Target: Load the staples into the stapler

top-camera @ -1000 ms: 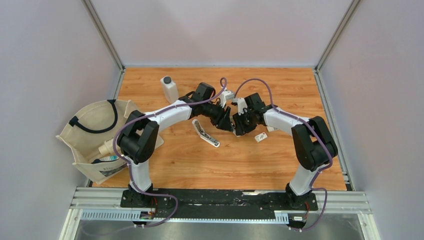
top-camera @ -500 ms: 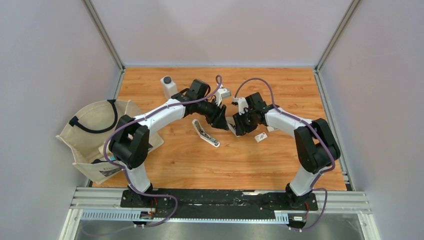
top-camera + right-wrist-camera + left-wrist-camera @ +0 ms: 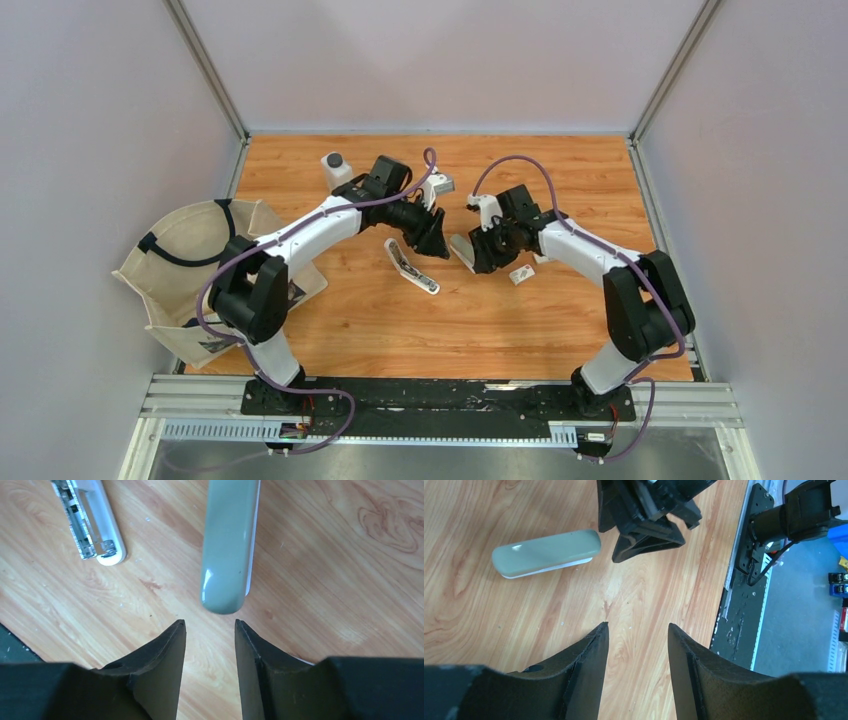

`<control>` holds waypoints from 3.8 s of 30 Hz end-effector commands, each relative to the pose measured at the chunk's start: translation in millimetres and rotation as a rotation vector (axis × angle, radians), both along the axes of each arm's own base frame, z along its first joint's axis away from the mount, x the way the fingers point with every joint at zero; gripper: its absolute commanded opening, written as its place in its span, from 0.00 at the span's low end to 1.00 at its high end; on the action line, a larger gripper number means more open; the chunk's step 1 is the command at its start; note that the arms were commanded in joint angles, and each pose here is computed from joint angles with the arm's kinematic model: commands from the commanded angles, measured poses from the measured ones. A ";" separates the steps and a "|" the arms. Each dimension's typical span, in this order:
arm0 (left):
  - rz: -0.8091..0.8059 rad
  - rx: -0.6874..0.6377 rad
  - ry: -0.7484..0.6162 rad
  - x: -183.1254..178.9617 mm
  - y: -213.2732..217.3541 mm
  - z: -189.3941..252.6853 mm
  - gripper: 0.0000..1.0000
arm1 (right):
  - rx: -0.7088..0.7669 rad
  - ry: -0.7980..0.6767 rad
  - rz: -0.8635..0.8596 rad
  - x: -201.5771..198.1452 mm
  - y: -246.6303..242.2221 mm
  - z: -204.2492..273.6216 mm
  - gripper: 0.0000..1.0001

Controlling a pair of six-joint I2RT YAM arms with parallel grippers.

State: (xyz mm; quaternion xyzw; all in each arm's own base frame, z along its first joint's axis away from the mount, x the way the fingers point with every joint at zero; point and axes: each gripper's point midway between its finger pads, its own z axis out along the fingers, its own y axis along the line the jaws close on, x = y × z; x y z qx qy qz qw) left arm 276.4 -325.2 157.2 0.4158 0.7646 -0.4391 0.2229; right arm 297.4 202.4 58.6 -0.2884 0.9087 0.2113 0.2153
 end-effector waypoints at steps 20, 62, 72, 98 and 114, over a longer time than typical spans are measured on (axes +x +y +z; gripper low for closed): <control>0.238 0.125 -0.244 17.1 120.1 39.5 0.56 | 0.001 -0.164 -0.047 37.9 3.5 27.1 0.39; 0.270 0.111 -0.089 45.3 124.1 -26.2 0.56 | 0.122 -0.149 0.285 -15.1 123.9 17.9 0.47; 0.263 0.096 -0.066 41.2 122.3 -29.3 0.56 | 0.088 -0.110 0.308 -22.3 127.1 1.2 0.47; 0.241 0.082 -0.036 31.7 120.5 -31.9 0.56 | -0.003 -0.075 0.302 -24.2 121.6 -26.2 0.33; 0.265 0.075 -0.102 48.6 119.5 -23.6 0.55 | -0.013 -0.103 0.301 -22.0 121.0 -22.1 0.33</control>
